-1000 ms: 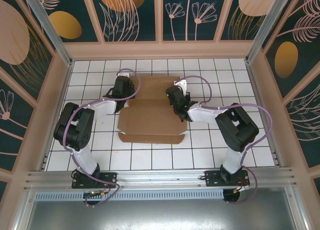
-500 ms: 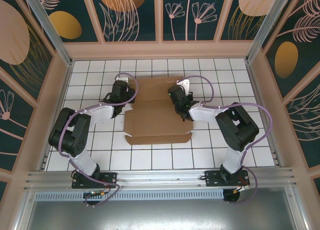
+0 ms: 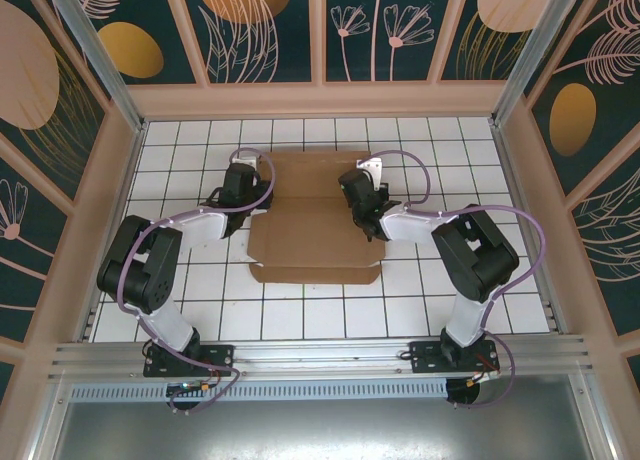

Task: Fold the paper box

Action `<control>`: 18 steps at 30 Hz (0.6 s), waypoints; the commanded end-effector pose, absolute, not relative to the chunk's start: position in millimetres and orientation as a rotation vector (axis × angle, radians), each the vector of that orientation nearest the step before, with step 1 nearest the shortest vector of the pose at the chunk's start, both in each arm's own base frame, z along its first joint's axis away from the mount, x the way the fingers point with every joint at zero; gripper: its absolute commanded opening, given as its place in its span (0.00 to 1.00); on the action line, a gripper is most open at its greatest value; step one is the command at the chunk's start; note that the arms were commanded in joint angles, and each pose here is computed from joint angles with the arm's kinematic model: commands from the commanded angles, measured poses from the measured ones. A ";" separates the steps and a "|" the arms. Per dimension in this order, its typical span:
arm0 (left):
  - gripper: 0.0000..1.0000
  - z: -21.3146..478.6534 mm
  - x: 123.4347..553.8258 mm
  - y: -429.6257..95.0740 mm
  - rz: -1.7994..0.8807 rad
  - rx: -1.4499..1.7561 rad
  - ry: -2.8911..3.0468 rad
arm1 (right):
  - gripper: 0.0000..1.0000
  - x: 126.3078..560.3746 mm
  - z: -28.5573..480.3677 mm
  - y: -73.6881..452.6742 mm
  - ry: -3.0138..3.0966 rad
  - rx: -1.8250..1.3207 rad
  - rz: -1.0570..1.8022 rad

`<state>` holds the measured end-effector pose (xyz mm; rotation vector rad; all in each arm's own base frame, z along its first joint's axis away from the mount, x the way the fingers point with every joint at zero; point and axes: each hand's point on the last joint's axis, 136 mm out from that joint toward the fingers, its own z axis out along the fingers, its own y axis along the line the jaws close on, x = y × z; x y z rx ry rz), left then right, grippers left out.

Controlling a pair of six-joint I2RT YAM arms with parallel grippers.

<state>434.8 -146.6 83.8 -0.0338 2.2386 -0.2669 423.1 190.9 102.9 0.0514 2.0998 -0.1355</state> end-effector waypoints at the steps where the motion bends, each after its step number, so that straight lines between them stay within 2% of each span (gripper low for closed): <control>1: 0.41 69.3 437.4 -146.3 -0.270 -0.048 2.280 | 0.00 426.6 119.0 184.1 2.054 0.092 -0.132; 4: 0.35 72.5 444.6 -148.2 -0.264 -0.047 2.271 | 0.00 426.2 120.4 186.9 2.055 0.087 -0.121; 9: 0.12 61.6 450.2 -142.4 -0.193 -0.071 2.303 | 0.00 424.2 123.4 193.2 2.053 0.072 -0.104; 13: 0.01 72.9 460.6 -140.0 -0.139 -0.099 2.268 | 0.00 422.6 123.3 198.5 2.056 0.057 -0.106; 18: 0.00 72.7 461.5 -123.5 -0.009 -0.174 2.260 | 0.00 421.5 125.6 201.7 2.050 0.060 -0.128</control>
